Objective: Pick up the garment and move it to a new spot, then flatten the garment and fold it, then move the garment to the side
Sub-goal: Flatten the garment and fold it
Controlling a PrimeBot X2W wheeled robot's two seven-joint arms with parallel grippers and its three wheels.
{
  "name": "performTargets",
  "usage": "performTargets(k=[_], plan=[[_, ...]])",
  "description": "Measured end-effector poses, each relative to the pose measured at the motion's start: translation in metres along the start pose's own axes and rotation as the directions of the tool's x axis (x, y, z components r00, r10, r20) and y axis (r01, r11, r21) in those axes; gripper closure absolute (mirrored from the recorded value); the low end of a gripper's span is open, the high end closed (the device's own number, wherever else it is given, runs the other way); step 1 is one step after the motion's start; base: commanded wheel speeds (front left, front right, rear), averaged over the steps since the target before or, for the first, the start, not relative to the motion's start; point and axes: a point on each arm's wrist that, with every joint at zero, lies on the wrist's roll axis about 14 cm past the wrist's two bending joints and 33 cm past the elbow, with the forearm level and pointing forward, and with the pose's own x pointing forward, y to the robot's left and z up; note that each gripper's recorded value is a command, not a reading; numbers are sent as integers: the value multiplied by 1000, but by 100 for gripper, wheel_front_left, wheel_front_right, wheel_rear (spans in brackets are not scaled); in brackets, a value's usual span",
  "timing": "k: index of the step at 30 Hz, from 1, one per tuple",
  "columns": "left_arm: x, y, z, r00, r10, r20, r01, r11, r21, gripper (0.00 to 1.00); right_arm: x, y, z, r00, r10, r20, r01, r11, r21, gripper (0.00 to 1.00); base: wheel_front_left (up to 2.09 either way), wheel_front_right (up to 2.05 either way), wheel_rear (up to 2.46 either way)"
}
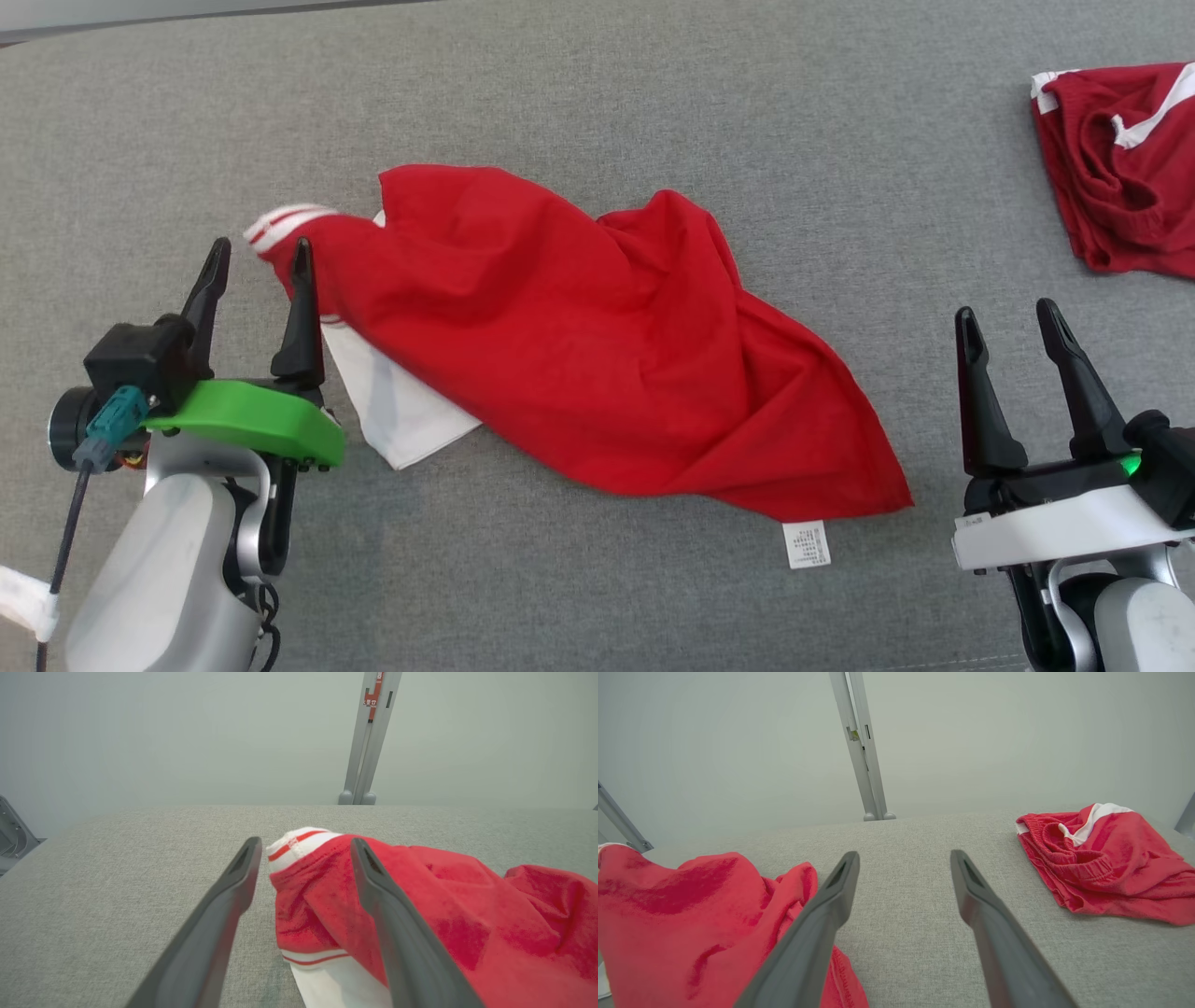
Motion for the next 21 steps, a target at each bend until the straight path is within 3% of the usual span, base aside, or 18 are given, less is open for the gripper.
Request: performTargets(k=[7,13,21], plan=[[-20,13,20,987,111,114,-107,993,-40,0,-3,8,18,999,30,35,-29,999,-20,0,0,0,0],[-53,1,41,974,105,199,-115,992,41,0,-15,17,24,998,54,26,-53,998,-27,0,0,0,0],[-85,-11,32,979,91,183,-102,993,54,0,-29,19,32,998,55,29,-54,998,-34,0,0,0,0]])
